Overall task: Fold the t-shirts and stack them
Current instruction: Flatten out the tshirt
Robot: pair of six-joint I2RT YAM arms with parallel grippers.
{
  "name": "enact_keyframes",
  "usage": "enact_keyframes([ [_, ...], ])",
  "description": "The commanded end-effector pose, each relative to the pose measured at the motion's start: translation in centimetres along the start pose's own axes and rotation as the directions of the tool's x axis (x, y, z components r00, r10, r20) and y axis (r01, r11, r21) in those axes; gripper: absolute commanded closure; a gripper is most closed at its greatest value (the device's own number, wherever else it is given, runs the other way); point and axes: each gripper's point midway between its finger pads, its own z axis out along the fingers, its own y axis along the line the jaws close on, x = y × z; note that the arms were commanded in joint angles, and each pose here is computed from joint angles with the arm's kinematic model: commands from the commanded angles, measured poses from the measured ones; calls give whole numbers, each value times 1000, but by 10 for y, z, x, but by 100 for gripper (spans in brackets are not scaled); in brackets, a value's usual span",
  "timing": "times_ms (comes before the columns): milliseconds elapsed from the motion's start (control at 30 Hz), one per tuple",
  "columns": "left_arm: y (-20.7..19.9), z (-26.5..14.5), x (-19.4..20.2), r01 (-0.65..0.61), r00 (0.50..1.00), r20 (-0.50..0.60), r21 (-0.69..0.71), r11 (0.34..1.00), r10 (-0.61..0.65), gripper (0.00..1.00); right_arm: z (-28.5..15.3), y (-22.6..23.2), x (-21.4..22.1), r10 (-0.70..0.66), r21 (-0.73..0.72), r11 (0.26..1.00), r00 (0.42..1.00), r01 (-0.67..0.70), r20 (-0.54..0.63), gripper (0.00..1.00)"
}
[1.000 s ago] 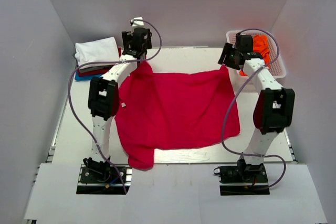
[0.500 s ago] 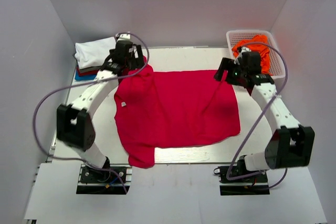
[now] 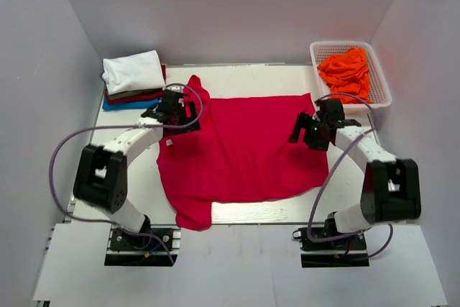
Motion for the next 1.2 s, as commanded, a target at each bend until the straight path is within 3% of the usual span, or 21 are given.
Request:
enact_keyframes([
  [0,-13,17,-25,30,999,36,18,999,-31,0,13,-1,-23,15,34,999,999,-16,32,12],
  [167,-14,57,-33,17,1000,21,-37,999,-16,0,33,-33,-59,-31,237,971,998,18,49,15],
  [367,-11,79,-42,21,1000,12,-74,997,-20,0,52,-45,-90,-103,330,939,995,92,16,35],
  [400,-6,83,-46,38,999,19,-91,995,-37,0,50,-40,-105,-115,325,941,992,95,44,41],
  [633,-9,94,-53,40,999,32,-97,995,-37,0,82,-37,-107,-157,304,939,987,161,-37,52],
  [933,0,125,-39,54,998,-25,-117,992,-57,0,102,-16,-110,-141,179,973,989,146,-38,52],
  [967,4,125,-40,61,998,-23,-122,991,-64,0,103,-15,-113,-138,178,974,990,140,-27,61],
  [1067,11,126,-38,67,997,-29,-133,989,-71,0,106,-18,-112,-102,192,976,994,105,-29,68],
  [1167,20,129,-32,69,996,-41,-156,985,-77,0,111,-19,-113,-82,196,977,996,86,-28,83],
])
